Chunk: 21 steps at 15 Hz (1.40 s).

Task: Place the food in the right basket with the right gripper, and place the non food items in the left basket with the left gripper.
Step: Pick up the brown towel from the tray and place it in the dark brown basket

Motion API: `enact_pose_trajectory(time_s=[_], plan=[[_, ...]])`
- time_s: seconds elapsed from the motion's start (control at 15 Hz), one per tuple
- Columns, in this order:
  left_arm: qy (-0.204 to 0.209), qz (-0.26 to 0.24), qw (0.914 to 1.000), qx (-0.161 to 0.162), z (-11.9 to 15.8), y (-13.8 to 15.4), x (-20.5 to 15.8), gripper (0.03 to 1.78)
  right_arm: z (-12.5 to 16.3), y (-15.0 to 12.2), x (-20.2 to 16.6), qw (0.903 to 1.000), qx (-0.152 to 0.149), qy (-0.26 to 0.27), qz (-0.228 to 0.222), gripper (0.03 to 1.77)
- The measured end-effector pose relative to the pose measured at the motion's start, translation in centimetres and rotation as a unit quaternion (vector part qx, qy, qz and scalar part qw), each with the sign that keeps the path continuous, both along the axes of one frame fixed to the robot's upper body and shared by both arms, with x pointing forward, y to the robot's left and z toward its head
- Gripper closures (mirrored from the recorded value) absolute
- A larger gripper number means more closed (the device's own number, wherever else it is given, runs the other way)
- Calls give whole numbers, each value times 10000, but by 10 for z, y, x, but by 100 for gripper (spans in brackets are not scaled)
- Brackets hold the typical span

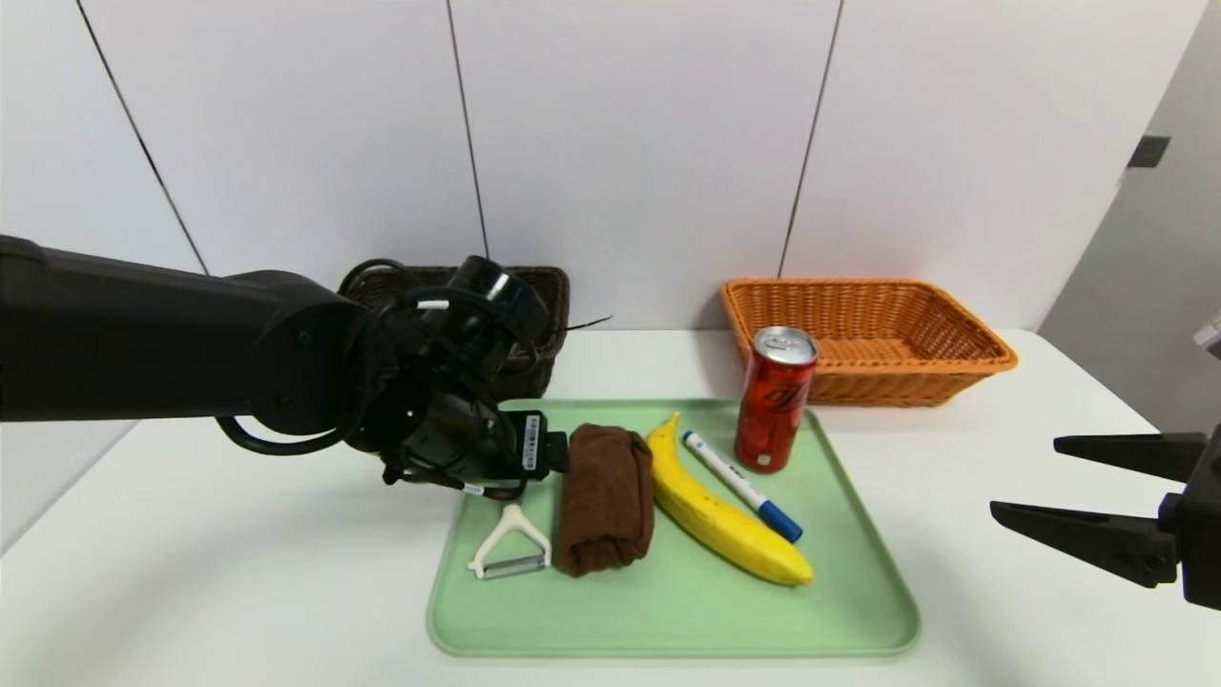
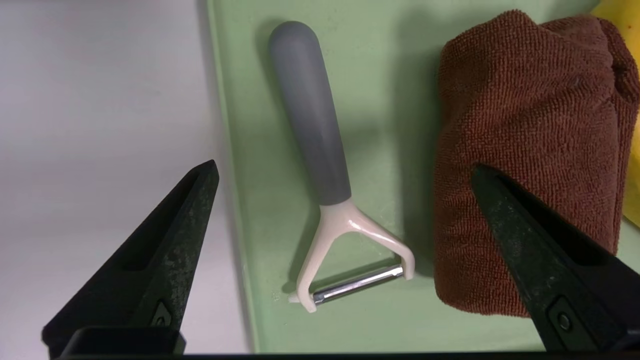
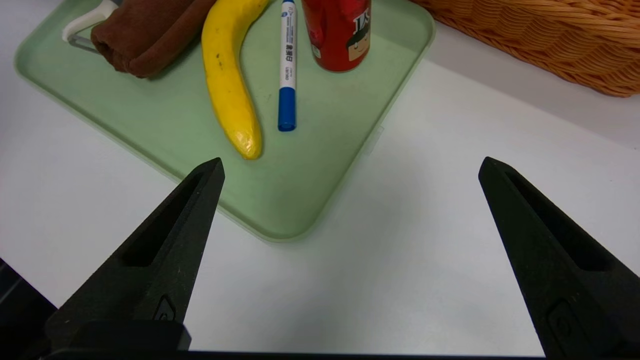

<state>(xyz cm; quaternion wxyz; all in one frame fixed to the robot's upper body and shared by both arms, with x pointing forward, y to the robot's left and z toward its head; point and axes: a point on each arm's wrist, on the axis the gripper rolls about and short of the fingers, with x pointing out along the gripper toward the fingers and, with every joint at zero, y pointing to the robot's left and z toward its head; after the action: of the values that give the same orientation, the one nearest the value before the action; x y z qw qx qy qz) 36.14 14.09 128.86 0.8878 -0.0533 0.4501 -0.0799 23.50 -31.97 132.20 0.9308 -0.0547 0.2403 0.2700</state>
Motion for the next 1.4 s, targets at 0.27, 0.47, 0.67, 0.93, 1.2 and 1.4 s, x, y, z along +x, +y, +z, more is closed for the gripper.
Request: enact_pose_trajectory(time_s=[0.27,0.47,0.67,0.93,1.2,1.4], plan=[[28,19,10000,11,-3,-3,5,3,-2,-1,0,10000,-4,-33,-31,4],[49,19,10000,23,-5,-3,6,3,-4,-1,3,9997,13,-243,-53,4],[51,11,10000,30,-7,-4,7,3,-7,-1,3,9997,11,-218,-54,4],[38,15,10000,21,-6,-5,9,3,-7,-1,2,9998,13,-213,-58,4],[-112,-14,9999,-66,7,-2,4,3,-7,-1,2,9998,20,-206,-63,4],[-293,-201,9991,-228,23,-7,-8,3,-8,-1,2,9998,15,-204,-72,4]])
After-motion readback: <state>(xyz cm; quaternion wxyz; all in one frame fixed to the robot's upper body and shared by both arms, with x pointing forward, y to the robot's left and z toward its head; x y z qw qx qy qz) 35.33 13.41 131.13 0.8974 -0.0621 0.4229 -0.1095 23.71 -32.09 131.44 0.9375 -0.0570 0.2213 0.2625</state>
